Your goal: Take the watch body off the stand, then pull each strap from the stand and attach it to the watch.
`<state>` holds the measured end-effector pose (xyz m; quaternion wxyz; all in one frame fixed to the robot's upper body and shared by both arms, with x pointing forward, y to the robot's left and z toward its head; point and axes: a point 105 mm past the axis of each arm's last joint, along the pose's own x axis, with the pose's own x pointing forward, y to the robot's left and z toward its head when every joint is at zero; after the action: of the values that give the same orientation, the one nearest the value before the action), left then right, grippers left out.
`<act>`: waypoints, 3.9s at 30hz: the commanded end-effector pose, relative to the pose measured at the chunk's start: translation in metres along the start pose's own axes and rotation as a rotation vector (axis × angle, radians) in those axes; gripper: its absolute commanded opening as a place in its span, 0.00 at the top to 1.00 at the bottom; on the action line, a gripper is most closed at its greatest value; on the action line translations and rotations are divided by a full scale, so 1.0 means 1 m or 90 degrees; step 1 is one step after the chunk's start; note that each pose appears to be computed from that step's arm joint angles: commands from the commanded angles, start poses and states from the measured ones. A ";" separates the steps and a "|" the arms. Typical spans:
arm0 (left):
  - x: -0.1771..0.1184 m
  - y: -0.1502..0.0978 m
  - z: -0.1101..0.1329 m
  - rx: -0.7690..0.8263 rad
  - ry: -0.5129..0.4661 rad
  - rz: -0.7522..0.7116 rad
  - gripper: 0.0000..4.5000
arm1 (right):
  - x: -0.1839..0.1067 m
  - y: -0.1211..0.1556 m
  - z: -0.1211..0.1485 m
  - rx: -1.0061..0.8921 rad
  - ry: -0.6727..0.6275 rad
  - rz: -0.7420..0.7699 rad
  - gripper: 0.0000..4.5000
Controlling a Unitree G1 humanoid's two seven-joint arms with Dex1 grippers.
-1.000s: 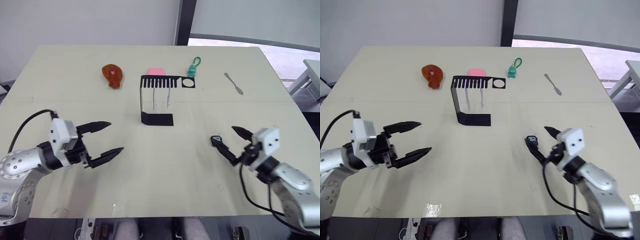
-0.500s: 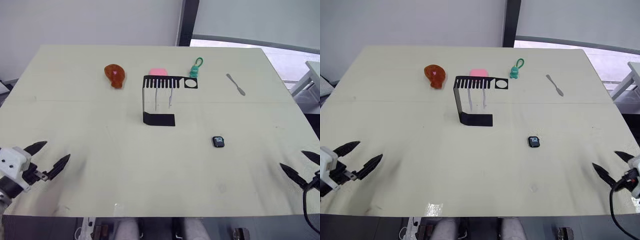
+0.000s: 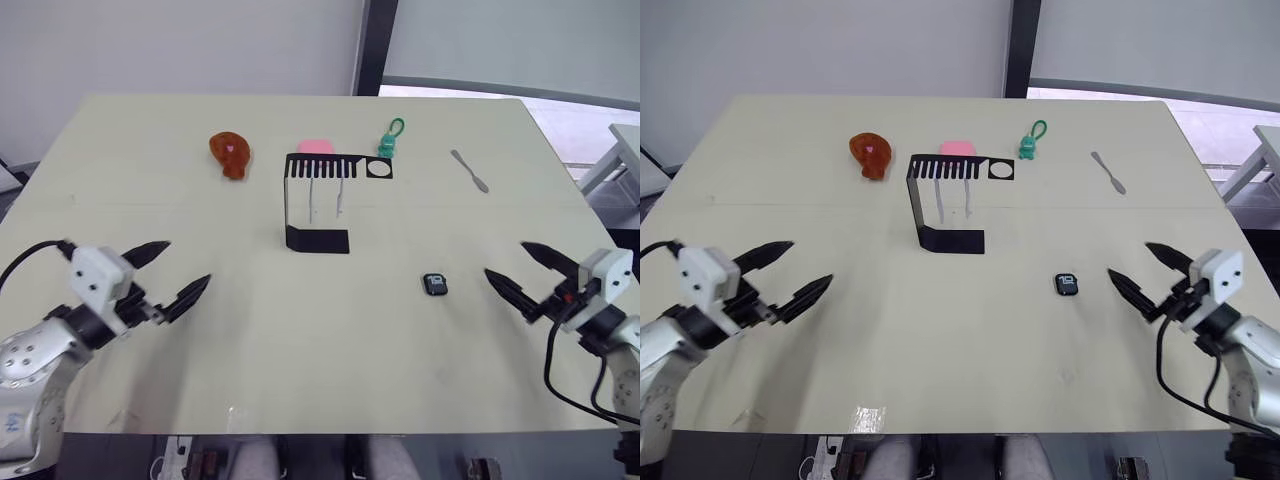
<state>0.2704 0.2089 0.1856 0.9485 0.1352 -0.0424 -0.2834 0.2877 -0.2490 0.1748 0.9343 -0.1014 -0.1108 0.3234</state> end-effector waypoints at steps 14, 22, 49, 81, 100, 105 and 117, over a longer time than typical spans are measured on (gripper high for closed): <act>0.106 -0.040 -0.002 -0.071 -0.029 0.156 0.00 | 0.036 0.053 0.005 0.029 -0.062 0.158 0.01; 0.144 -0.048 -0.006 -0.063 -0.023 0.199 0.00 | 0.039 0.060 0.000 0.035 -0.061 0.166 0.01; 0.178 -0.051 0.012 -0.054 -0.065 0.265 0.37 | 0.035 0.067 -0.011 0.045 -0.037 0.167 0.00; 0.175 -0.046 0.017 -0.035 -0.086 0.329 0.99 | 0.162 0.101 0.034 0.113 -0.079 -0.147 0.00; 0.175 -0.051 0.016 -0.041 -0.081 0.317 0.99 | 0.187 0.097 0.038 0.089 -0.088 -0.156 0.00; 0.175 -0.050 0.015 -0.041 -0.080 0.317 1.00 | 0.189 0.099 0.037 0.089 -0.088 -0.149 0.06; 0.173 -0.050 0.014 -0.041 -0.074 0.315 1.00 | 0.190 0.108 0.041 0.081 -0.103 -0.115 0.99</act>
<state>0.3897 0.0708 0.1797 0.9903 0.0685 -0.1085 -0.0529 0.3658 -0.0454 0.1967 0.9613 -0.0044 -0.1399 0.2372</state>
